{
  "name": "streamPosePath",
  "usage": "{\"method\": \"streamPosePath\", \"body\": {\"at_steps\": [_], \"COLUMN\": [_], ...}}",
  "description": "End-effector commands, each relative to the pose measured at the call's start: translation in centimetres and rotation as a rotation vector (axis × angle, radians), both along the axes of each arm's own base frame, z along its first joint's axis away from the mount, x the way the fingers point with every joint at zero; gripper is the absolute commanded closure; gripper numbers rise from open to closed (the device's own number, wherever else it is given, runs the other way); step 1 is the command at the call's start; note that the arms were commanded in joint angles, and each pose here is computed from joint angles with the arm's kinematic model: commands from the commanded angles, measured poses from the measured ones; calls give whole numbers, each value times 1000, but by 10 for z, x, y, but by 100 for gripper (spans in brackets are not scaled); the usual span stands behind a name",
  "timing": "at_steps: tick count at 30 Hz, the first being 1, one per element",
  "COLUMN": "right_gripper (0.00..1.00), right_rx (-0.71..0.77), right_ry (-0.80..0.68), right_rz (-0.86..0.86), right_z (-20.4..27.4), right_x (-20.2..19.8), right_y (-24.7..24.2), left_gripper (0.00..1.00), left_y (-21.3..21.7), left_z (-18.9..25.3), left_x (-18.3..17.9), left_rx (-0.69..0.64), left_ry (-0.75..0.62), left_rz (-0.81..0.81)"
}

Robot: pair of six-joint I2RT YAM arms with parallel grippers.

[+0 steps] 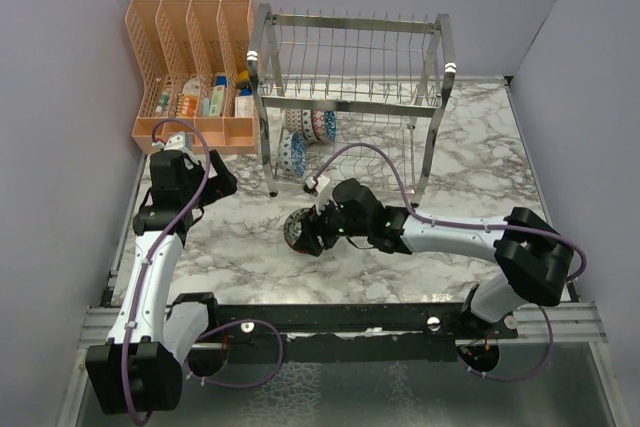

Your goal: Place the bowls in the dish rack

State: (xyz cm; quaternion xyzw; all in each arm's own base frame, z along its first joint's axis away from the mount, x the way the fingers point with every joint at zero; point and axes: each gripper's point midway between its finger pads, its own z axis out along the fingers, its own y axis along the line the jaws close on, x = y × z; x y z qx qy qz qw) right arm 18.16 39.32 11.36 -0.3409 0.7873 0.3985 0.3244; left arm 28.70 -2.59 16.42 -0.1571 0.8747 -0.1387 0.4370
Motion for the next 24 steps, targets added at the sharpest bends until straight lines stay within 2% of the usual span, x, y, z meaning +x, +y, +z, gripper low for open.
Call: {"method": "streamPosePath", "body": {"at_steps": [1,7,18,24], "right_gripper": [46,46,47,59], "right_rx": [-82,-177,-211,-224], "right_ry": [-96,-132,-137,-121], "right_rz": [130,233,341,340], "right_z": [-6,-20,-32,-41], "right_x": [-7,-10,-23,-24], "right_y": [-1,2,8,7], "left_gripper": [1,1,1,1], "left_y": [3,1,0,0], "left_z": [5,6,6,6], "left_x": [3,3,4,4], "left_rx": [1,-5,-7,-6], "left_ry": [-24,-29,-29,-29], "left_rz": [7,-1,-6,-4]}}
